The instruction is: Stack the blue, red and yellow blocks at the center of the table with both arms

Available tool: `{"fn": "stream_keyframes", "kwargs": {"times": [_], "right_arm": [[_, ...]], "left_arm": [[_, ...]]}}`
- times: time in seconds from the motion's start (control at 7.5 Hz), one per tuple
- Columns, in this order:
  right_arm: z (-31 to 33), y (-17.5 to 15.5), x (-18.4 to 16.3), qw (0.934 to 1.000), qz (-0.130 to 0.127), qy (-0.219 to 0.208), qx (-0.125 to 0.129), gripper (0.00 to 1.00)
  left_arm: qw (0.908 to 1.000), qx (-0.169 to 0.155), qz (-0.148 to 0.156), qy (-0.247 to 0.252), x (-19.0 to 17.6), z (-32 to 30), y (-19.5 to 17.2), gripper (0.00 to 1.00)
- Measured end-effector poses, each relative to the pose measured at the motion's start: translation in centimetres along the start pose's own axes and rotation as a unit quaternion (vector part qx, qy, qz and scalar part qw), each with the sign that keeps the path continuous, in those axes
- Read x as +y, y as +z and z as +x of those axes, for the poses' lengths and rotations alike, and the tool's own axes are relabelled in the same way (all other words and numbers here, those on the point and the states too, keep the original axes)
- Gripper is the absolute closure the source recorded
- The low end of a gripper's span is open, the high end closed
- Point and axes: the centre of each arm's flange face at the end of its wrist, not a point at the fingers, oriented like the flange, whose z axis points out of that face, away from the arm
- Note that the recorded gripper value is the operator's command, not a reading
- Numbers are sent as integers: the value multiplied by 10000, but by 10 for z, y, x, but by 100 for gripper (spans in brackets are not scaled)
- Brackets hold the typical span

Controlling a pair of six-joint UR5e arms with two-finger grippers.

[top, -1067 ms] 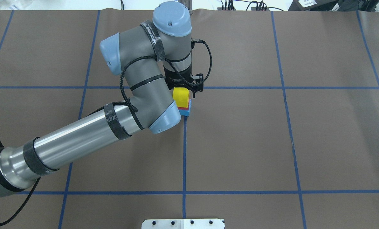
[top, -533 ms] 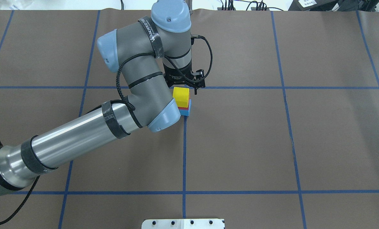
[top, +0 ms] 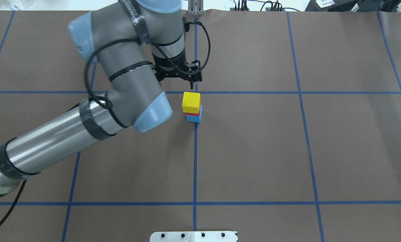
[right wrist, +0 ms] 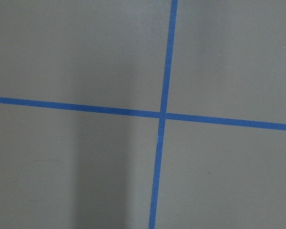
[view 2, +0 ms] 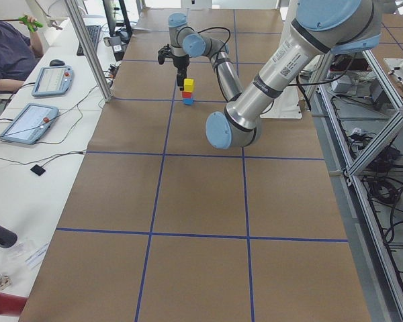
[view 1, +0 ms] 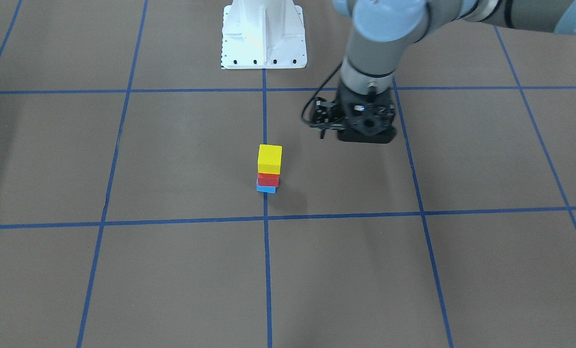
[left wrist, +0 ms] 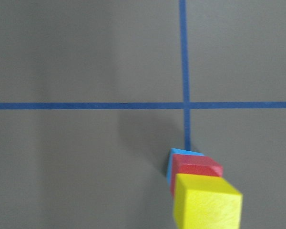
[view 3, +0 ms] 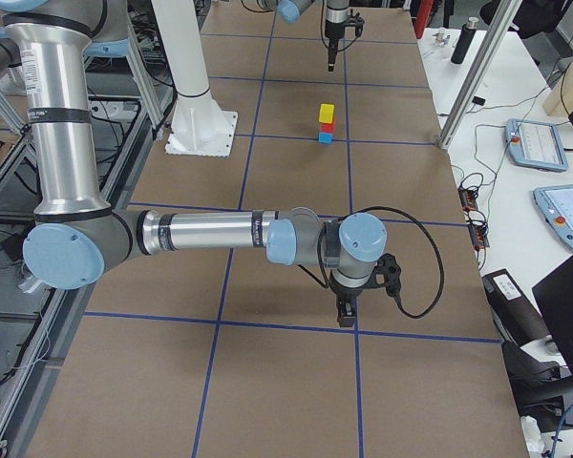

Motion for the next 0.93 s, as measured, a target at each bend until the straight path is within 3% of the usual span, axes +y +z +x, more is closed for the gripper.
{"fn": "stream_keyframes", "kwargs": {"times": [0.13,0.4,0.53,0.93], "right_arm": [[1,-4,-1,10000,55,-15,13,1],[9,-3,4,9999,57,27,145,1],[10,-4,6,9997,54,49,240,1],[10,-5,7,9996,62,92,275,1]], "left_arm": [[9993,-219,52,312,11,-84,-7,0],[9951,-677,-157,701,25,-271,-8,0],[9940,-725,-263,773,39,-359,-7,0],[9987,-437,-259,11,85,-516,-1,0]]}}
